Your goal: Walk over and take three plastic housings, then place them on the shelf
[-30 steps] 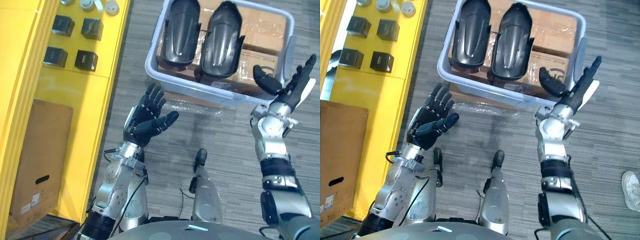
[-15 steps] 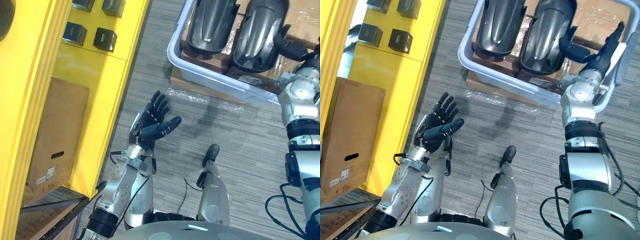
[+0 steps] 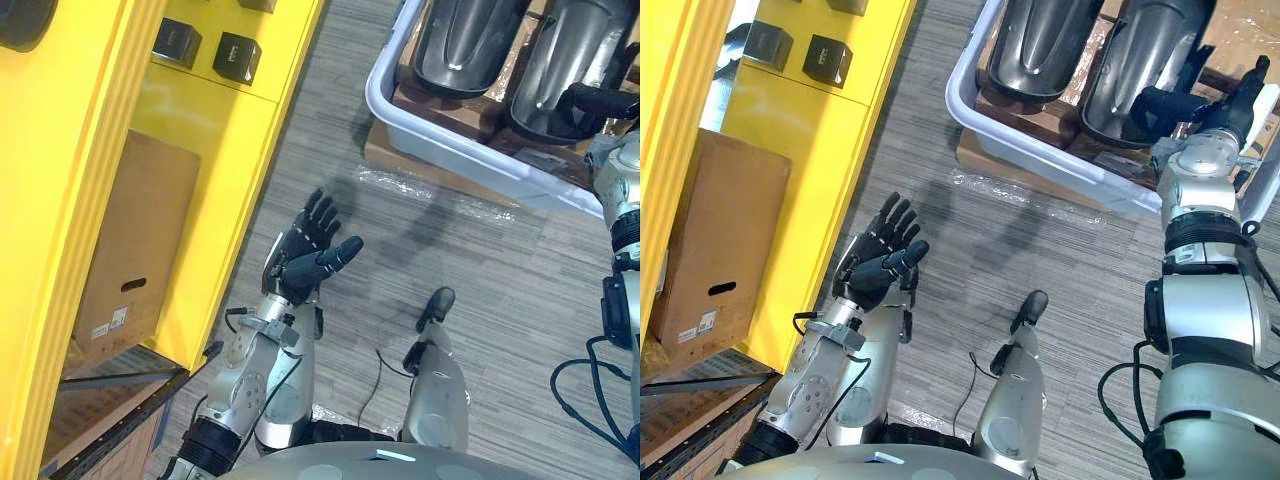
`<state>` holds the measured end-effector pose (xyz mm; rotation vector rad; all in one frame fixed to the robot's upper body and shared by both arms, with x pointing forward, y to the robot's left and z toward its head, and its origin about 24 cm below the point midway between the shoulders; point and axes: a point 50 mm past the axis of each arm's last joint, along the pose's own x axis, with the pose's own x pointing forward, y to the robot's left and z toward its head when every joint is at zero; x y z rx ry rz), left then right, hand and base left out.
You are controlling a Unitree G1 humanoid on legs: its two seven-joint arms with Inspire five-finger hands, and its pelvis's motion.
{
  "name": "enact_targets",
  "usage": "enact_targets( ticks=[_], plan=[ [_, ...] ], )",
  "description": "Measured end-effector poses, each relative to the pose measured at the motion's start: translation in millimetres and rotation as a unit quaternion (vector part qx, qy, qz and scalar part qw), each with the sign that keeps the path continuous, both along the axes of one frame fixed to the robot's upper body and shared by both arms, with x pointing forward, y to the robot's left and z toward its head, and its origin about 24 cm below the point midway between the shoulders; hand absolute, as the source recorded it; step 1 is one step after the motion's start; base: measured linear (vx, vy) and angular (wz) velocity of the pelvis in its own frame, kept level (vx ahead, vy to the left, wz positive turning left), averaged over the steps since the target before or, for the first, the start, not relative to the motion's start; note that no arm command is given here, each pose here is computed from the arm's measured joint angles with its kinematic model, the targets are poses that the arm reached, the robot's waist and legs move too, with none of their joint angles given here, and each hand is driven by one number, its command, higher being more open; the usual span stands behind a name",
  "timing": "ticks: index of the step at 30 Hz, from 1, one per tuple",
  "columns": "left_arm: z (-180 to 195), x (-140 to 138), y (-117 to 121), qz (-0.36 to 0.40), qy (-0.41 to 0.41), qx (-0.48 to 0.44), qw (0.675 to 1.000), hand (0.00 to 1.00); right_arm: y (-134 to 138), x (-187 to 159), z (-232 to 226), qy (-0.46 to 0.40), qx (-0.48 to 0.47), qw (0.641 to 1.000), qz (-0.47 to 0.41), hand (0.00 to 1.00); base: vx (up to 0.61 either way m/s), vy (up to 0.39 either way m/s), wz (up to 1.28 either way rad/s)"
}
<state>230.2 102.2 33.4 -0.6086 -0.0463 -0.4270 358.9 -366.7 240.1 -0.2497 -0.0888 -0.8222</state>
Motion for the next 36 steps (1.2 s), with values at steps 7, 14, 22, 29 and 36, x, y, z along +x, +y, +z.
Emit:
enact_targets(
  ticks=[7,14,22,29,36],
  plan=[
    [-4.7,-1.2,-1.7,-0.004,0.01,0.003,1.0,1.0,-28.3,-16.4,10.7,0.044,0.009,0.998,-0.041,0.0,-0.02,-0.012,0.08],
    [-4.6,-2.9,-5.0,-0.008,0.006,0.002,1.0,1.0,-31.8,-19.0,7.1,0.122,-0.016,0.989,-0.077,0.0,0.0,0.0,0.0],
    [-3.3,-1.4,2.7,0.011,0.02,-0.051,0.998,1.0,-31.1,-18.7,6.9,0.133,0.005,0.988,-0.075,0.0,-0.03,-0.03,0.01],
    [12.6,-5.1,22.7,0.036,-0.015,-0.074,0.997,1.0,-35.5,-23.0,1.0,0.136,0.016,0.986,-0.099,0.0,-0.05,-0.05,-0.03],
    [29.2,2.0,22.7,0.011,-0.072,0.013,0.997,1.0,-31.0,-21.6,14.5,0.102,-0.037,0.987,-0.121,0.0,-0.04,-0.055,-0.11]
  ],
)
